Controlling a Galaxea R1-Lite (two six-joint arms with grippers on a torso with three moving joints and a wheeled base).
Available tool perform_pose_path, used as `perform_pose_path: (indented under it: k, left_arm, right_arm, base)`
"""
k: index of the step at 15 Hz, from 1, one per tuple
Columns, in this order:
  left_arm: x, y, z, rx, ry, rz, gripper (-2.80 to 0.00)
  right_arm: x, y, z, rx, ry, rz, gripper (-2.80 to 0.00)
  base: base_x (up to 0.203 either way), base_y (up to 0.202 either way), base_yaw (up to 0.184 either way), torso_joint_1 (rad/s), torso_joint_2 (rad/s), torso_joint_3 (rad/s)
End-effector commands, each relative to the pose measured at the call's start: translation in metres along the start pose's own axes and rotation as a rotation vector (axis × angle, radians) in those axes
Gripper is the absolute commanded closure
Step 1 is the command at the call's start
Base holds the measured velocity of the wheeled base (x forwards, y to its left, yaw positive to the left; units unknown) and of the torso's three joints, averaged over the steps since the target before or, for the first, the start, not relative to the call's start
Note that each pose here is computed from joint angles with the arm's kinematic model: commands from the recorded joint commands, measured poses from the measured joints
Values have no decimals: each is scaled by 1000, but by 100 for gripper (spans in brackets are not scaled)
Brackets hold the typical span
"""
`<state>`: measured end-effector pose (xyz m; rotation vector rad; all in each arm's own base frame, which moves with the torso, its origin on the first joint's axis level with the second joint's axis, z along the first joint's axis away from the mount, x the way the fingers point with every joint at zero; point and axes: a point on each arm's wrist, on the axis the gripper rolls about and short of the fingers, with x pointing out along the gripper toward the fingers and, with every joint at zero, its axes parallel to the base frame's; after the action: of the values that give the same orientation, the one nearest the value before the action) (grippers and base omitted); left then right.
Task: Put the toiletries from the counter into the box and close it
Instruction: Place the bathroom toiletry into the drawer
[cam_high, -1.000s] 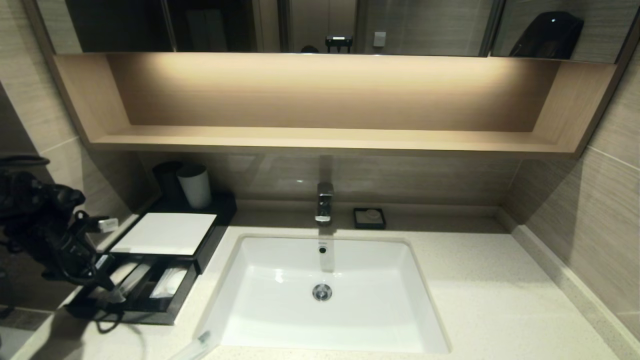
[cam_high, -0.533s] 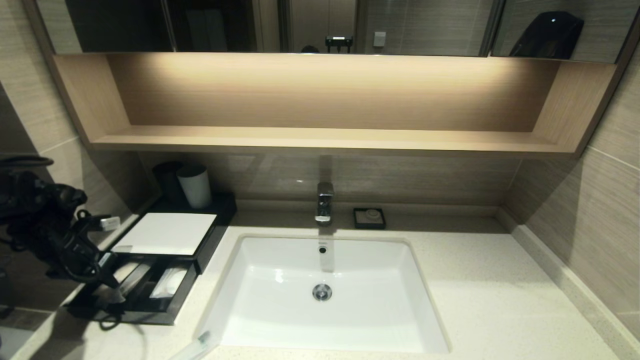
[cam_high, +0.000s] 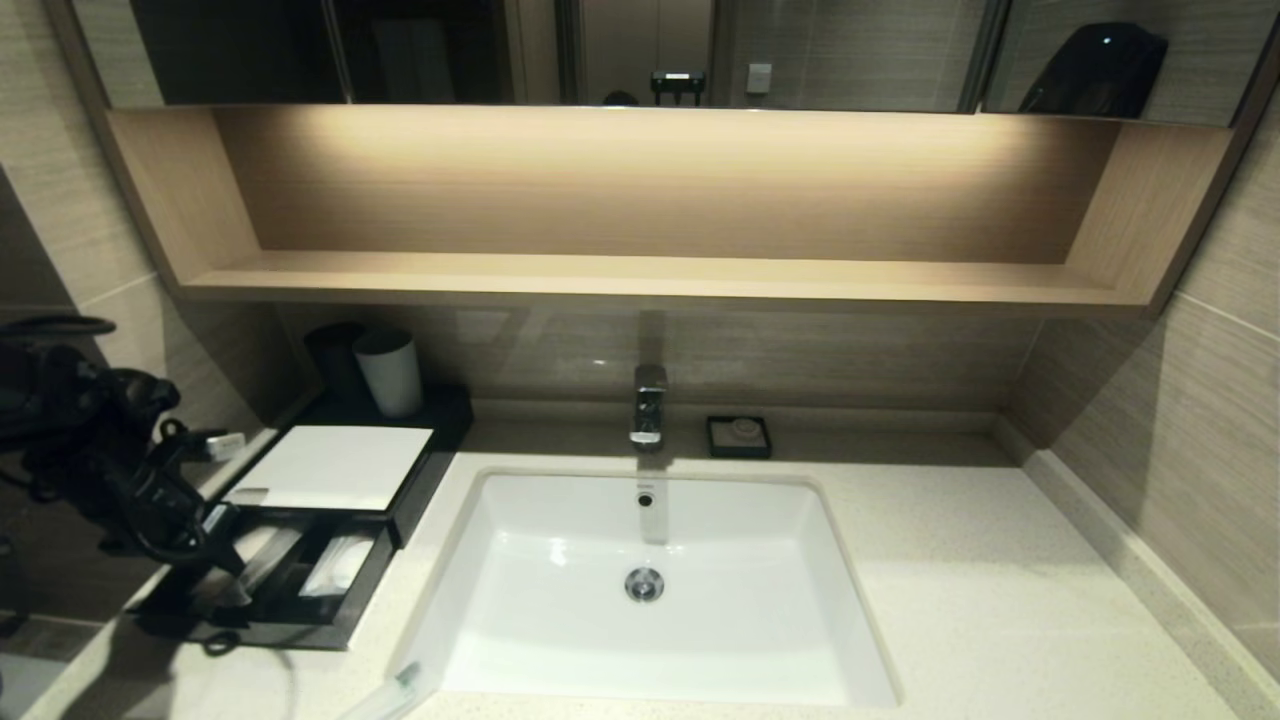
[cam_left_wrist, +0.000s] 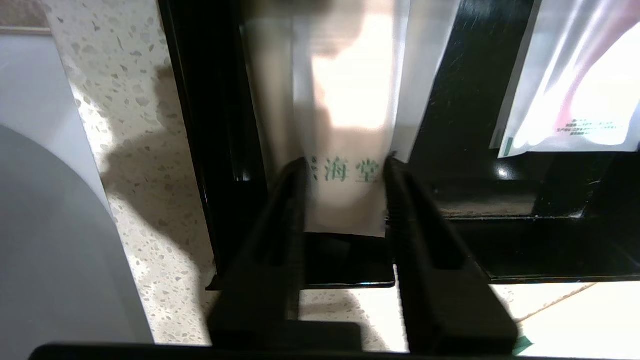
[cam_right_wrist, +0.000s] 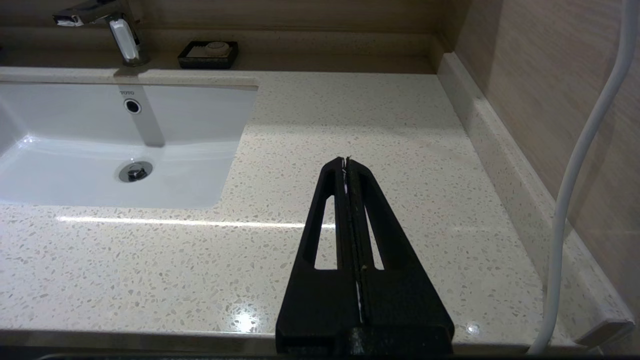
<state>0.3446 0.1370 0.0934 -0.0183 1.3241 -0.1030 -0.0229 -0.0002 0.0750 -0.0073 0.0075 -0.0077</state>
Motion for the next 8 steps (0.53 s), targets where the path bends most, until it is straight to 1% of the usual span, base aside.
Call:
perform_pose_path:
  k: [1, 8]
  left_arm:
    - [-1, 0, 0, 2, 0, -1, -280]
    - [-9, 0, 3, 9, -30, 14, -280]
  right_arm:
    - [0, 0, 0, 0, 0, 0, 0]
    - [0, 0, 0, 0, 0, 0, 0]
  base:
    - [0, 0, 0, 0, 0, 0]
    - [0, 0, 0, 0, 0, 0]
